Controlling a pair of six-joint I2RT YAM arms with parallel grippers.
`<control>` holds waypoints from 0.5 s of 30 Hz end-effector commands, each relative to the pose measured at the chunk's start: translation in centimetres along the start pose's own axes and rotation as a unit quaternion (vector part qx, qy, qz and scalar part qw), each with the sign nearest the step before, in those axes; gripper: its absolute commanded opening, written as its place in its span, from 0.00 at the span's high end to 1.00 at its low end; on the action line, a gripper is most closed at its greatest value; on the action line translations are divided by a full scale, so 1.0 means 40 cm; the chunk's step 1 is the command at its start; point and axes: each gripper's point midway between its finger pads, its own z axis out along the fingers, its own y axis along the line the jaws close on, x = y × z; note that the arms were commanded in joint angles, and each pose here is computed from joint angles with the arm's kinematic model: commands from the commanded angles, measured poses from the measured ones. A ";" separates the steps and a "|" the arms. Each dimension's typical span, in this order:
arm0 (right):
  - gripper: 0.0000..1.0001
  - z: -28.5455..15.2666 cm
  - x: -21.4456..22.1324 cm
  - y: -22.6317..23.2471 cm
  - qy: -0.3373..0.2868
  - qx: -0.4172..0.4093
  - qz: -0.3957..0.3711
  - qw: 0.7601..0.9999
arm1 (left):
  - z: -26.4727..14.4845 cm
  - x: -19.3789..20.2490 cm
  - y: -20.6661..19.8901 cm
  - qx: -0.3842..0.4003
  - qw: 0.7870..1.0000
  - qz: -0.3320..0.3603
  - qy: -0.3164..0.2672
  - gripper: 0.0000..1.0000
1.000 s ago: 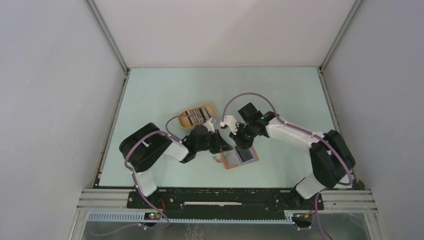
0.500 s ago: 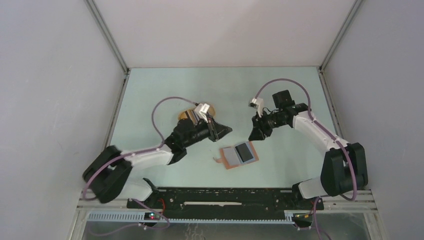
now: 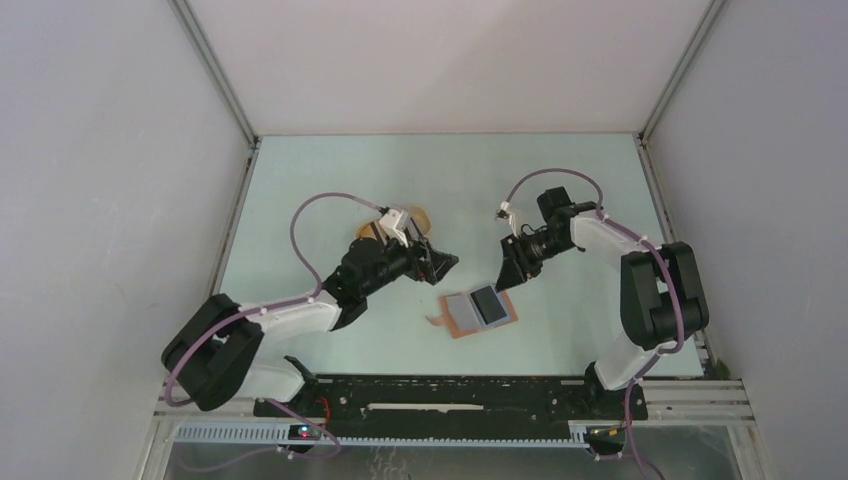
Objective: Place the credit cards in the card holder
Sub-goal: Turn over the card slot in the card holder.
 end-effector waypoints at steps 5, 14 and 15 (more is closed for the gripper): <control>0.57 0.013 -0.012 -0.036 0.010 0.012 0.029 0.999 | -0.005 0.127 -0.103 0.049 0.997 -0.034 0.039 0.39; 0.59 0.038 0.010 -0.071 0.034 0.014 0.063 0.997 | 0.055 0.258 -0.085 0.031 0.991 -0.091 0.093 0.84; 0.59 0.040 0.012 -0.073 0.037 0.014 0.066 0.997 | 0.055 0.266 -0.074 0.021 0.991 -0.093 0.096 0.86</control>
